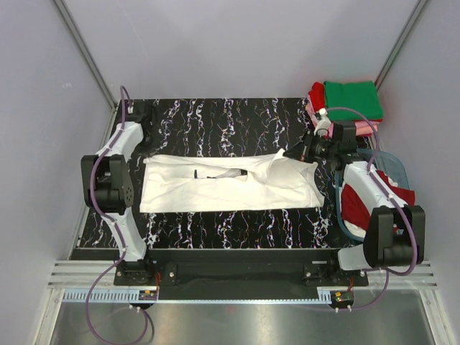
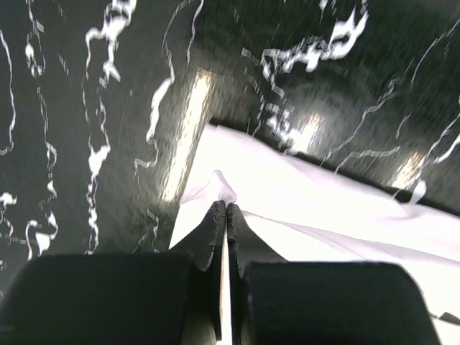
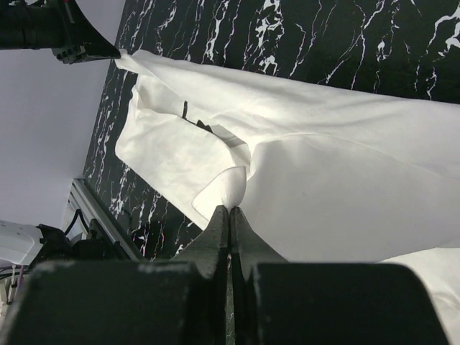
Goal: Fold and stack the t-shirts
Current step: Fold the tshirt
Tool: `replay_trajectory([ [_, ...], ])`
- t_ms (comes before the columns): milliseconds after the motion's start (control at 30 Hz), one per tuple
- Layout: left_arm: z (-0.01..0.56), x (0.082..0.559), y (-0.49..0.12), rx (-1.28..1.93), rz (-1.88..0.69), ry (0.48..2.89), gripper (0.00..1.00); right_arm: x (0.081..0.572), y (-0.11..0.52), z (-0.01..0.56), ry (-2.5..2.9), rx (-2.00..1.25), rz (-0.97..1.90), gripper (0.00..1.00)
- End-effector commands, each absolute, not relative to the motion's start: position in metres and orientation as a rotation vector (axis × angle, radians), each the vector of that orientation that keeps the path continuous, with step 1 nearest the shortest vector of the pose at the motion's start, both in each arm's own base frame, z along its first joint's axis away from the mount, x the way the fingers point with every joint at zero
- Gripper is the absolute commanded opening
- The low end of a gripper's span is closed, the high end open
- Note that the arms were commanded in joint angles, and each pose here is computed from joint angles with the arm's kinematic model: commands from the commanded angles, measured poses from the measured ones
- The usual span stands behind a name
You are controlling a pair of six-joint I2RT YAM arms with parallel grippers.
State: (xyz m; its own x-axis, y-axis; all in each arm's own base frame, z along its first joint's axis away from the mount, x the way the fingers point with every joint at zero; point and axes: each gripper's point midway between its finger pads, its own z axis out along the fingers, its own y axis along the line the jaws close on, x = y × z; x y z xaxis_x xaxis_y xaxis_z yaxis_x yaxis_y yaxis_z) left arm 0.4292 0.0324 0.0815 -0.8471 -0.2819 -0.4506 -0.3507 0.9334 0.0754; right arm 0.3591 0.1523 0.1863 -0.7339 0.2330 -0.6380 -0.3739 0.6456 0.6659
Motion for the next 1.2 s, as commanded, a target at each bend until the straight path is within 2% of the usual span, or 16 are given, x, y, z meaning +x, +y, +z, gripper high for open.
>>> replay_trajectory([
  [0,0.105,0.423,0.036,-0.464,0.233,2.569,0.0,0.356,0.145,0.203,2.092,-0.099,1.019,0.0],
  [367,0.097,0.388,0.035,-0.462,0.257,2.598,0.0,0.327,0.131,0.198,2.112,0.035,0.939,0.0],
  [500,0.095,0.372,0.035,-0.466,0.307,2.605,0.0,0.311,0.108,0.17,2.157,0.271,0.806,0.0],
  [533,0.093,0.363,0.037,-0.504,0.33,2.622,0.16,0.305,0.105,0.173,2.132,0.35,0.808,0.11],
  [633,0.1,0.342,0.053,-0.617,0.446,2.57,0.64,0.289,0.086,0.15,2.119,0.575,0.725,0.71],
  [667,0.098,0.332,0.058,-0.643,0.483,2.557,0.85,0.283,0.079,0.143,2.129,0.636,0.685,0.74],
  [700,0.111,0.33,0.061,-0.669,0.465,2.506,0.93,0.282,0.07,0.138,2.116,0.688,0.634,0.78],
  [733,0.117,0.332,0.06,-0.692,0.439,2.474,0.95,0.282,0.069,0.143,2.098,0.692,0.628,0.8],
  [933,0.139,0.36,0.039,-0.642,0.244,2.393,0.89,0.297,0.078,0.15,2.142,0.669,0.676,0.78],
  [1067,0.12,0.384,0.016,-0.555,0.211,2.457,0.86,0.307,0.115,0.142,2.218,0.63,0.817,0.74],
  [1167,0.09,0.393,-0.005,-0.5,0.213,2.553,0.83,0.314,0.135,0.12,2.334,0.632,0.725,0.74],
])
